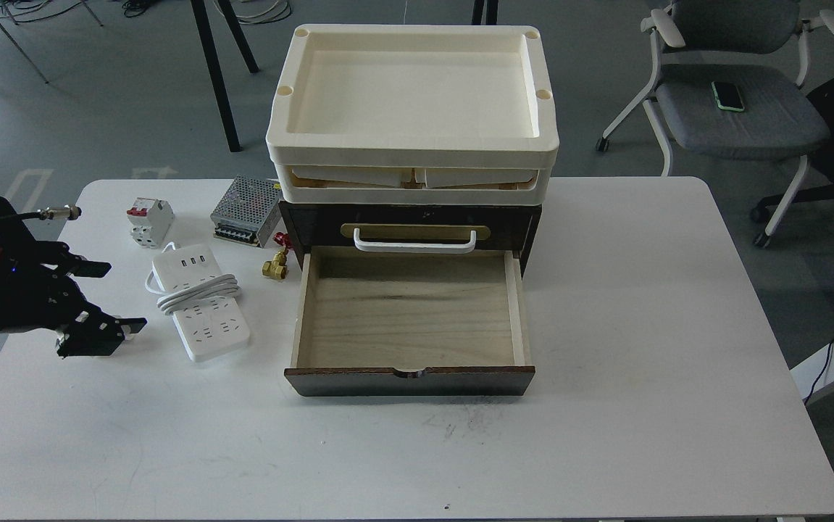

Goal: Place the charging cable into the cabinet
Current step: 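Reach the left gripper down to the white power strip with cable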

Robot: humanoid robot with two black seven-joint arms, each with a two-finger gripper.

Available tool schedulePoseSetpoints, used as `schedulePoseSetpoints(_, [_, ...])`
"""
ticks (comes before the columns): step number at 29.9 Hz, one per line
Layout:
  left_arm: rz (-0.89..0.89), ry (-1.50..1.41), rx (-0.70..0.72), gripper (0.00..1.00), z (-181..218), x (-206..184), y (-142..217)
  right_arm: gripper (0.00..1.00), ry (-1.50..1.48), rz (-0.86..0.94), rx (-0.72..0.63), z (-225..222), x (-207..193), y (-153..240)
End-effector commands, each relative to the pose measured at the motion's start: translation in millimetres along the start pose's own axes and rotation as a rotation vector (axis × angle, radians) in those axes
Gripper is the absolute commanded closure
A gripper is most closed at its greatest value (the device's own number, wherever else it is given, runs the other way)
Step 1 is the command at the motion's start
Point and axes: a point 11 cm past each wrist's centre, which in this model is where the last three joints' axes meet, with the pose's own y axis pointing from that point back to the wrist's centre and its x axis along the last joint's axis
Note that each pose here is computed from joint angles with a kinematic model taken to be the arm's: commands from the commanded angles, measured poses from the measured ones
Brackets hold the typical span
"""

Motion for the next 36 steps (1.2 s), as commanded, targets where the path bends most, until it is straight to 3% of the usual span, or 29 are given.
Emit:
schedulePoseSetpoints(1, [0.015,0.007,0.042,0.01,-17,0,-16,0.0,-0.004,0.023,-0.023,11,9,9])
schedulePoseSetpoints(22, [0.026,0.031,-0.01,0.03,4,26,-102,0.0,-0.003,0.041,-0.024,11,16,14])
schedulePoseSetpoints(27, [0.007,0.048,-0.03,0.09,15,16,-113,0.0,-0.003,0.044,-0.024,12,17,14])
schedulePoseSetpoints(36, [-0.024,0.068,-0.046,0.31,23,-2,-117,0.0,-0.001,0.062,-0.028,13,24,19])
